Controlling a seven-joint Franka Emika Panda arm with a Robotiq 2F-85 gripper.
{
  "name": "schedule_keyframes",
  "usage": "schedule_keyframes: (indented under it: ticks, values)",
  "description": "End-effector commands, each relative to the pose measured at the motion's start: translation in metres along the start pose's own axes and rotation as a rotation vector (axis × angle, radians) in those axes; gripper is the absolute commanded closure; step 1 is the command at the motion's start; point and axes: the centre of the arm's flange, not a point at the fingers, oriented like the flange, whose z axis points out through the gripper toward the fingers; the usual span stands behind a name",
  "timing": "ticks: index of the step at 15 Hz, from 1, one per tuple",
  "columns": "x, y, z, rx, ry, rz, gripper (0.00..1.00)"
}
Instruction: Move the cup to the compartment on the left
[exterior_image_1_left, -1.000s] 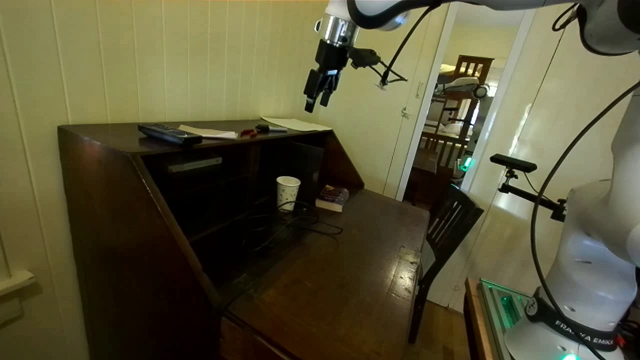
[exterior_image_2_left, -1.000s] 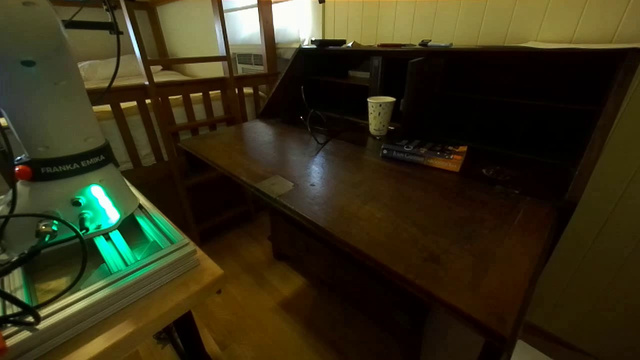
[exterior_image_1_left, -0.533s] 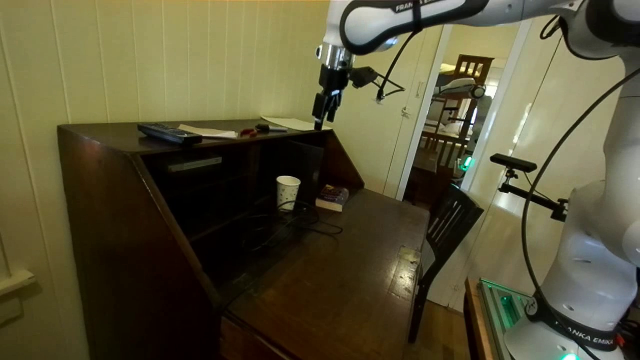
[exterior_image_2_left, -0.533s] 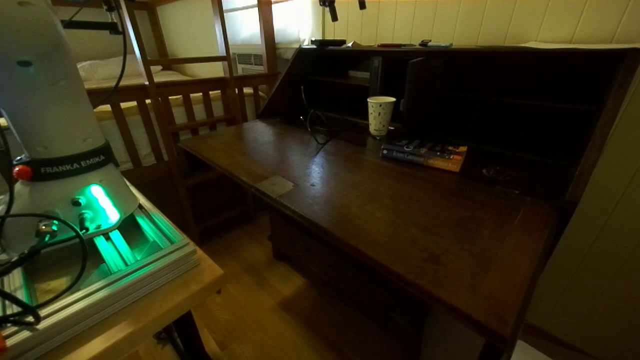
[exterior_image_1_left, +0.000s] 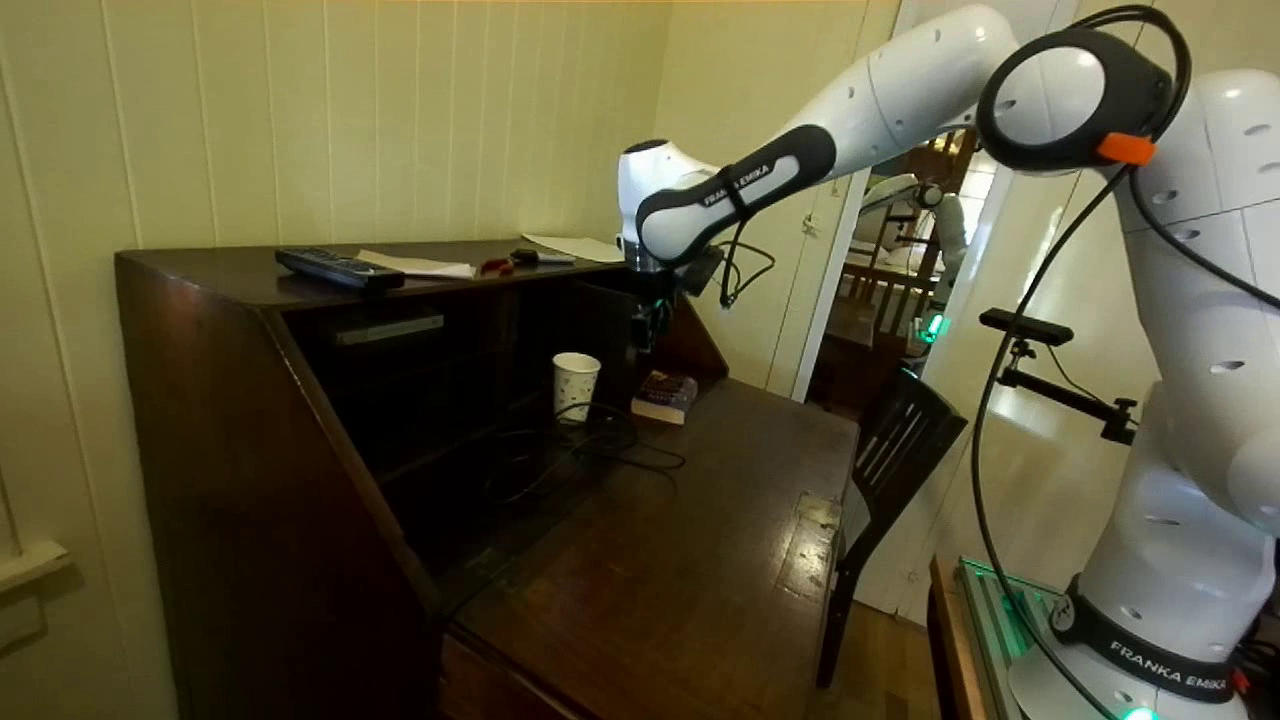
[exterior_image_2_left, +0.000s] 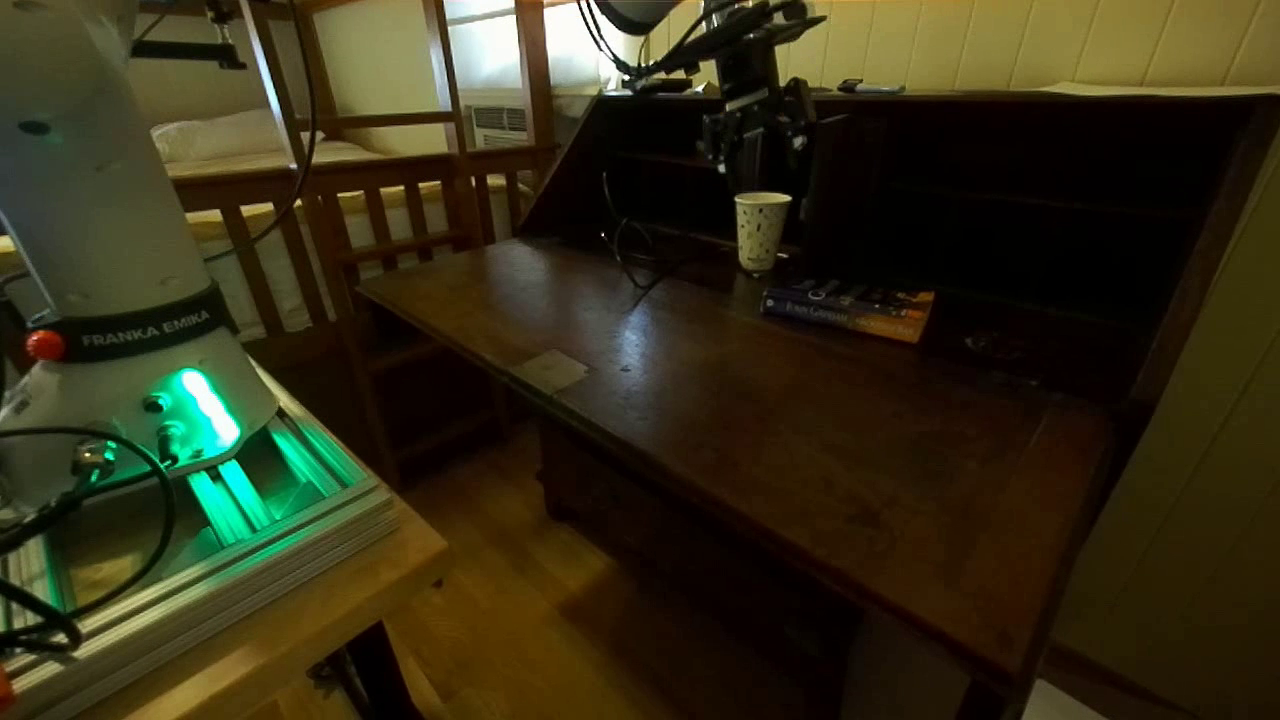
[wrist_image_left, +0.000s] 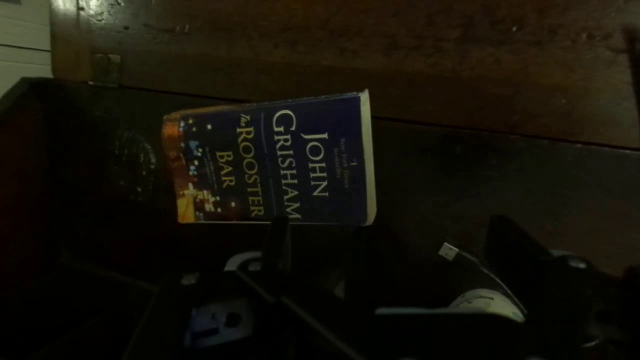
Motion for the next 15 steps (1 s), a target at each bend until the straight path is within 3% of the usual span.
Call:
schedule_keyframes:
  ticks: [1,3,6,10,15]
  values:
    - [0.018,-0.022,0.021,-0.051,0.041,-0.005,0.00]
    - [0.022,-0.034,0.021,-0.058,0.096,0.006,0.00]
    - [0.023,-0.051,0.006,0.005,0.176,0.034,0.00]
    - [0.017,-0.073,-0.005,0.091,0.163,0.000,0.00]
    - [0.028,-0.081,-0.010,0.066,0.188,-0.108,0.00]
